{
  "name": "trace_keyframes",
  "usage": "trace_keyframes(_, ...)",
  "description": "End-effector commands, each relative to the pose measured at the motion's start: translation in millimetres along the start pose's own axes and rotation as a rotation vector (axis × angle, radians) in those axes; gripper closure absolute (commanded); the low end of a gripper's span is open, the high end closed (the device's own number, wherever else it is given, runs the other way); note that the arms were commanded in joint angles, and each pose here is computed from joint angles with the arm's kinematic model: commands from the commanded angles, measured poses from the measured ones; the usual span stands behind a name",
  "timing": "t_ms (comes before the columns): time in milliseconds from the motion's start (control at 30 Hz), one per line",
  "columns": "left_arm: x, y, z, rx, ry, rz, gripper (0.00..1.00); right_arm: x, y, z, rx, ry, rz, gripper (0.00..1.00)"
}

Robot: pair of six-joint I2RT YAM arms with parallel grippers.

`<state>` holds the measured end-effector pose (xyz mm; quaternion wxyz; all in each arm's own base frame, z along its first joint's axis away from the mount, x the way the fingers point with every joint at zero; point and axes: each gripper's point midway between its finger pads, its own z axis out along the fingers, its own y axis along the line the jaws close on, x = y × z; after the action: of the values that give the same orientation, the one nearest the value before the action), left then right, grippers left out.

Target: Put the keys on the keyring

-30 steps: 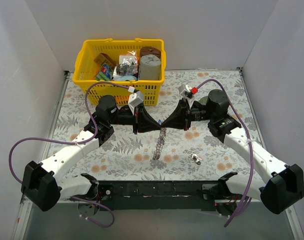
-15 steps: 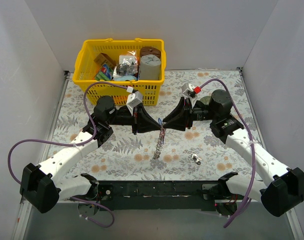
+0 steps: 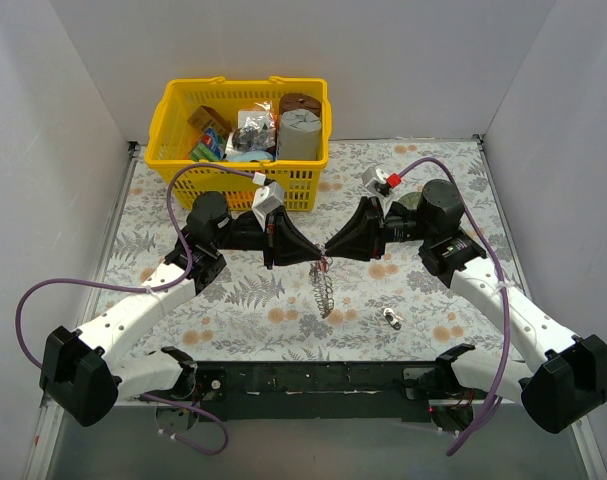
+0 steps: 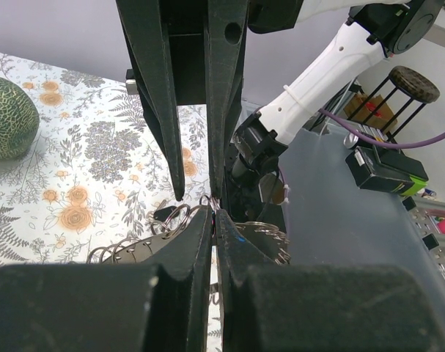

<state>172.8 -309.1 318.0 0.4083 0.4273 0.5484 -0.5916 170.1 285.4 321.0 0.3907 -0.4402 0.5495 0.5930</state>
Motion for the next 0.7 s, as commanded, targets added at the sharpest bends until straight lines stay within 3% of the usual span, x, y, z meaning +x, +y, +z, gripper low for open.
trace_keyframes(0, -26.6, -18.6, -3.7, 0.03, -0.056, 0.096, 1.0, 1.9, 3.9, -0.5, -0.034, 0.001, -0.013, 0.71)
trace_keyframes(367, -25.9, -19.6, -2.4, 0.042, -0.053, 0.081, 1.0, 3.7, 6.7, 0.6, -0.06, 0.005, -0.008, 0.81)
trace_keyframes(667, -25.1, -18.7, -0.6, 0.047, -0.052, 0.07, 1.0, 7.0, 6.2, 3.9, -0.071, 0.012, 0.012, 0.99)
